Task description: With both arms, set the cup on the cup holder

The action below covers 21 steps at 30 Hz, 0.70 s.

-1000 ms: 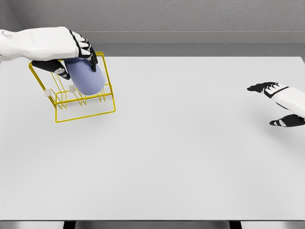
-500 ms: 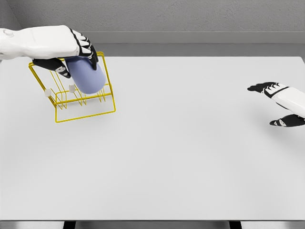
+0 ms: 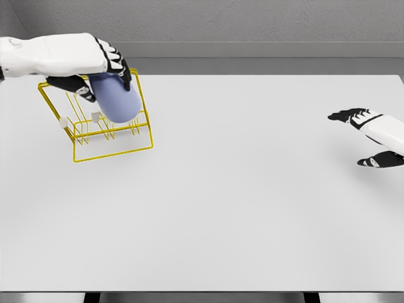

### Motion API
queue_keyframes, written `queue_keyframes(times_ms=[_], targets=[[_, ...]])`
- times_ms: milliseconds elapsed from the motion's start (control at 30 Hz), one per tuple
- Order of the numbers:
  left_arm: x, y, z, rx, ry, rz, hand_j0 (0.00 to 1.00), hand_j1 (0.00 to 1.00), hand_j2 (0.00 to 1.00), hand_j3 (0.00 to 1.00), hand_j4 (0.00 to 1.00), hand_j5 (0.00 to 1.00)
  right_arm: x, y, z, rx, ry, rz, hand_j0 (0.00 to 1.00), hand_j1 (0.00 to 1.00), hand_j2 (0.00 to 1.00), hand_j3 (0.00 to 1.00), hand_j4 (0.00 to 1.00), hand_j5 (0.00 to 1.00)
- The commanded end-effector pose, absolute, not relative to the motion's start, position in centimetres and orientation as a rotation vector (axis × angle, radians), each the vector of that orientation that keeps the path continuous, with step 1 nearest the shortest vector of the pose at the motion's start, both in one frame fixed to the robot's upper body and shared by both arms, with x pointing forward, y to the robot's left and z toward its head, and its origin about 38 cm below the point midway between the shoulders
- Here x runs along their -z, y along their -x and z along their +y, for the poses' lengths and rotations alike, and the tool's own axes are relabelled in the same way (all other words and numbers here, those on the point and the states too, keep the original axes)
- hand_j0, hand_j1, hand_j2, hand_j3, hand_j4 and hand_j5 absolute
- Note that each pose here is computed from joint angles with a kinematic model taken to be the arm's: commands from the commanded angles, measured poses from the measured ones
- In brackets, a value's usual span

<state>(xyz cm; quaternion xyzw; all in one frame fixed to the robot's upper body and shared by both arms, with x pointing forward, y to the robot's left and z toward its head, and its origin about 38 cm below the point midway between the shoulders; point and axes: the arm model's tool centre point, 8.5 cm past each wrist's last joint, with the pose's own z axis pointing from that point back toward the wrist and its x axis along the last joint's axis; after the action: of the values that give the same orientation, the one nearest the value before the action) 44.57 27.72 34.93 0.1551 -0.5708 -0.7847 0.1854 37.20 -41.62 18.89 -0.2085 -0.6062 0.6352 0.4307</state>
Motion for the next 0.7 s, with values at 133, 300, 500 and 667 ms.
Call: queue_keyframes(times_ms=[133, 300, 500, 667], targets=[[-35.02, -44.71, 27.47, 2.205, -0.433, -1.618, 0.59, 0.59, 0.59, 0.59, 0.59, 0.59, -18.96, -37.18, -41.74, -1.576, 0.519, -1.515, 1.0, 1.0, 1.0, 1.0, 1.0, 1.0], [-34.71, -45.01, 27.32, 2.199, -0.426, -1.617, 0.69, 0.69, 0.69, 0.69, 0.69, 0.69, -18.93, -37.18, -41.78, -1.575, 0.519, -1.513, 1.0, 1.0, 1.0, 1.0, 1.0, 1.0], [-34.65, -45.12, 27.35, 2.189, -0.422, -1.622, 1.0, 1.0, 1.0, 1.0, 1.0, 1.0, -18.99, -37.18, -41.78, -1.577, 0.52, -1.514, 1.0, 1.0, 1.0, 1.0, 1.0, 1.0], [-34.65, -45.09, 27.31, 2.186, -0.418, -1.626, 1.0, 1.0, 1.0, 1.0, 1.0, 1.0, -18.96, -37.18, -41.74, -1.576, 0.519, -1.515, 1.0, 1.0, 1.0, 1.0, 1.0, 1.0]])
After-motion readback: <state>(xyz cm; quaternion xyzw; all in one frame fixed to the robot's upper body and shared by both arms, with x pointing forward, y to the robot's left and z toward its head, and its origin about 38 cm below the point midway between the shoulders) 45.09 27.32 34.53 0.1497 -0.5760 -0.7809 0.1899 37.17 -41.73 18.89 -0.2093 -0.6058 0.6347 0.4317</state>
